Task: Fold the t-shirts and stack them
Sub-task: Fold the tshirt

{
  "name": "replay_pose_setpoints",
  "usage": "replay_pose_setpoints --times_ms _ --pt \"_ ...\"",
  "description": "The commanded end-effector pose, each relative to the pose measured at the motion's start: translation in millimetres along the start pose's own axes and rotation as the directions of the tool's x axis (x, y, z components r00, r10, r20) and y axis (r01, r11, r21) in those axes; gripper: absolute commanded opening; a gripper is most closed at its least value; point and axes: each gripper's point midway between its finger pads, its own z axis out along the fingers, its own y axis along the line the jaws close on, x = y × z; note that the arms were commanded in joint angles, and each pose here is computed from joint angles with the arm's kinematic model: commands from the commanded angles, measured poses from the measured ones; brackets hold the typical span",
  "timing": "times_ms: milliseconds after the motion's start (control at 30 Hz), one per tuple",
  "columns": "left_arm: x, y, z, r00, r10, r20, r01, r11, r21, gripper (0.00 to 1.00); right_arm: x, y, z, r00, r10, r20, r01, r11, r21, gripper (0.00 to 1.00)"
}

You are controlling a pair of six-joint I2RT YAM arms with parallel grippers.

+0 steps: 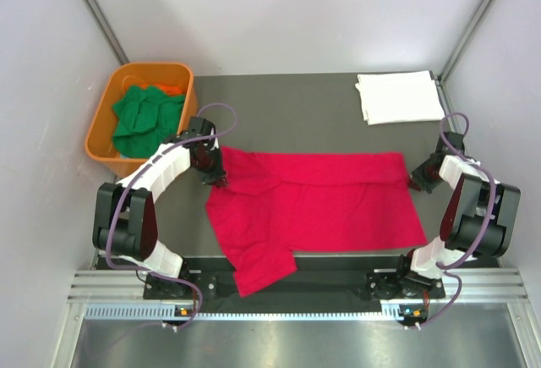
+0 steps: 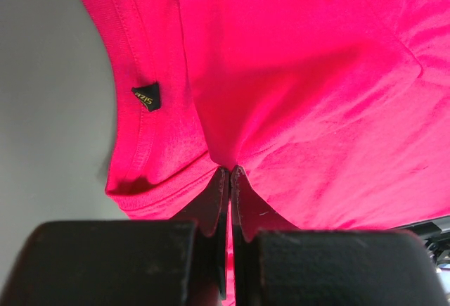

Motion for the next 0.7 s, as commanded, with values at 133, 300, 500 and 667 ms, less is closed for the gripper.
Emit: replay_pose_setpoints --times_ms 133,300,500,667 --pt "-21.7 -16.1 -13.9 0.997 0.008 0.082 -0.012 0.999 0.045 0.00 -11.2 3.8 2.4 0.999 -0.012 0.035 0.013 1.000 -0.023 0.00" --pt "-40.7 -18.7 -34.3 0.990 0.029 0.139 -0.031 0.999 0.012 0.00 -21.0 4.1 -16.3 0.996 -0.030 0.079 0.032 0.999 -0.014 0.00" --pt "-45.6 -24.9 -42.1 0.989 0.027 0.148 -0.031 0.999 0.028 0.00 -30.2 4.7 -27.5 0.992 -0.047 0.115 0.048 0.999 -0.004 0.00" --pt "-41.0 -27.3 -34.4 0.993 0.025 0.116 -0.030 0.998 0.049 0.00 -25.1 13.4 -36.6 0.996 -0.022 0.091 0.026 0.998 -0.051 0.00"
